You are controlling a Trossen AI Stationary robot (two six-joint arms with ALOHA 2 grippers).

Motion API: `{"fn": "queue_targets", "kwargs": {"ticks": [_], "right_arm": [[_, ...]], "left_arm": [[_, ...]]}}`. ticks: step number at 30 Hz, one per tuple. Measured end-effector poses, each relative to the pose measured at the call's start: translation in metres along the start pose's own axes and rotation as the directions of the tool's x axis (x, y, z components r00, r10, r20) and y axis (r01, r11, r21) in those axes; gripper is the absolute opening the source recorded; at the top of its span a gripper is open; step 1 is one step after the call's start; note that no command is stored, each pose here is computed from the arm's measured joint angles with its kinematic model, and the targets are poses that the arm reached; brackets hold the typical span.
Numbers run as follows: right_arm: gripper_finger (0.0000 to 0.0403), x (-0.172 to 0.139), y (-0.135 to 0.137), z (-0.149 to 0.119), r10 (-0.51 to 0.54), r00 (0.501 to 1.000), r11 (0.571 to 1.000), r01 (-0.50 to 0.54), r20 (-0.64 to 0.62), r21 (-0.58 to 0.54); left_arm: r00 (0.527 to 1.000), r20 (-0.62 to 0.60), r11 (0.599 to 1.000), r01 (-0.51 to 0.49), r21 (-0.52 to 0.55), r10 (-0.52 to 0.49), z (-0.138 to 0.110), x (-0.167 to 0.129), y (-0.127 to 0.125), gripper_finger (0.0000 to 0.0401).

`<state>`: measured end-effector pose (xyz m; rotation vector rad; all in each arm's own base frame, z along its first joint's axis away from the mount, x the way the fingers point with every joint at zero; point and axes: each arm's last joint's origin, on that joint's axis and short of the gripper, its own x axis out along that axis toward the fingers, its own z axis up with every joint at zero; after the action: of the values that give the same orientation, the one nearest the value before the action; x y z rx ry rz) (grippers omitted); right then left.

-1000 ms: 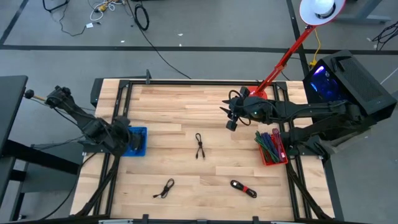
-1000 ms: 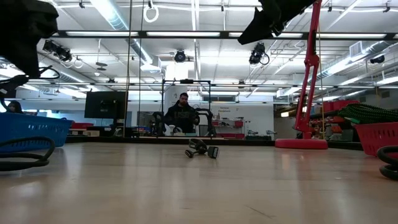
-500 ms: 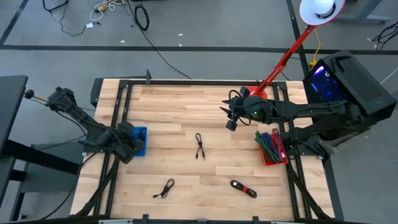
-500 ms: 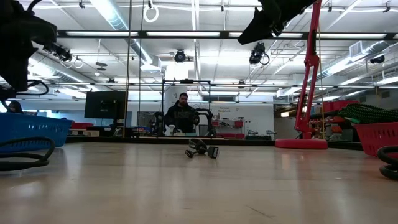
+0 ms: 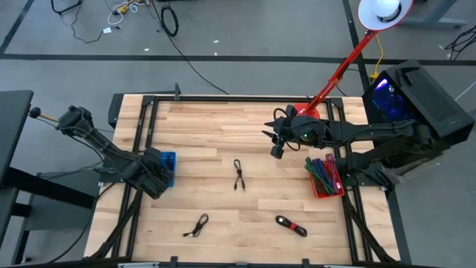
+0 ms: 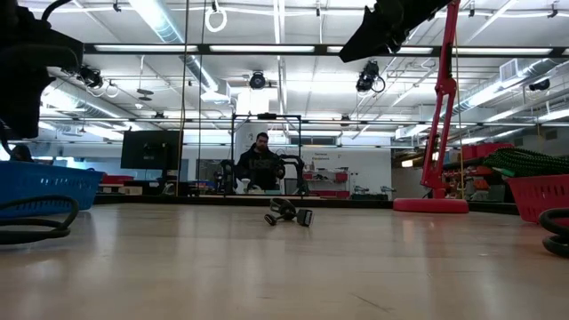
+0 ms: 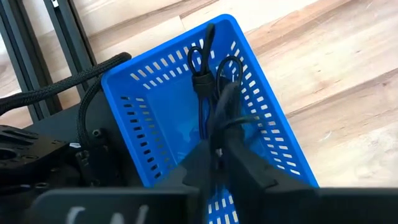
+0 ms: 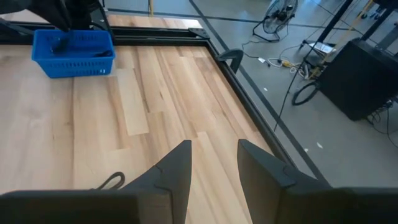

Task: Pick & Place USB Port
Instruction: Put the black charger cable into the blue basket

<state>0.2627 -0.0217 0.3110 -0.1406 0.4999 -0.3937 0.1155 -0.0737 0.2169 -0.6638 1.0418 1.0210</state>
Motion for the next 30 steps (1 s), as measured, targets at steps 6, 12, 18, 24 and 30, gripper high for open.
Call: {"fn": "queue_targets", "kwargs": {"ticks": [6,12,18,24,30], "right_arm": [[0.0130,0.000,0.000,0.000,0.000,1.000,1.000,0.000,-0.001,0.000],[0.0130,0.000,0.001,-0.007,0.035,0.997,0.999,-0.035,-0.065,0.000],[0.0130,-0.003,0.014,-0.023,0.249,0.942,0.967,-0.229,-0.225,0.111],[0.0130,-0.013,0.049,-0.038,0.418,0.830,0.907,-0.359,-0.369,0.220],[0.0130,-0.021,0.089,-0.047,0.514,0.744,0.853,-0.392,-0.427,0.345]], "left_arm": [[1.000,0.000,1.000,0.001,0.007,-0.001,0.000,0.000,0.000,0.0112],[1.000,0.010,1.000,0.004,0.017,-0.004,0.000,0.000,0.000,0.0143],[0.987,0.150,0.985,0.036,0.167,-0.061,0.004,-0.001,-0.003,0.0148],[0.884,0.436,0.939,0.011,0.342,-0.169,0.011,-0.004,-0.010,0.0146],[0.729,0.635,0.918,-0.021,0.396,-0.257,0.016,-0.009,-0.021,0.0145]]}}
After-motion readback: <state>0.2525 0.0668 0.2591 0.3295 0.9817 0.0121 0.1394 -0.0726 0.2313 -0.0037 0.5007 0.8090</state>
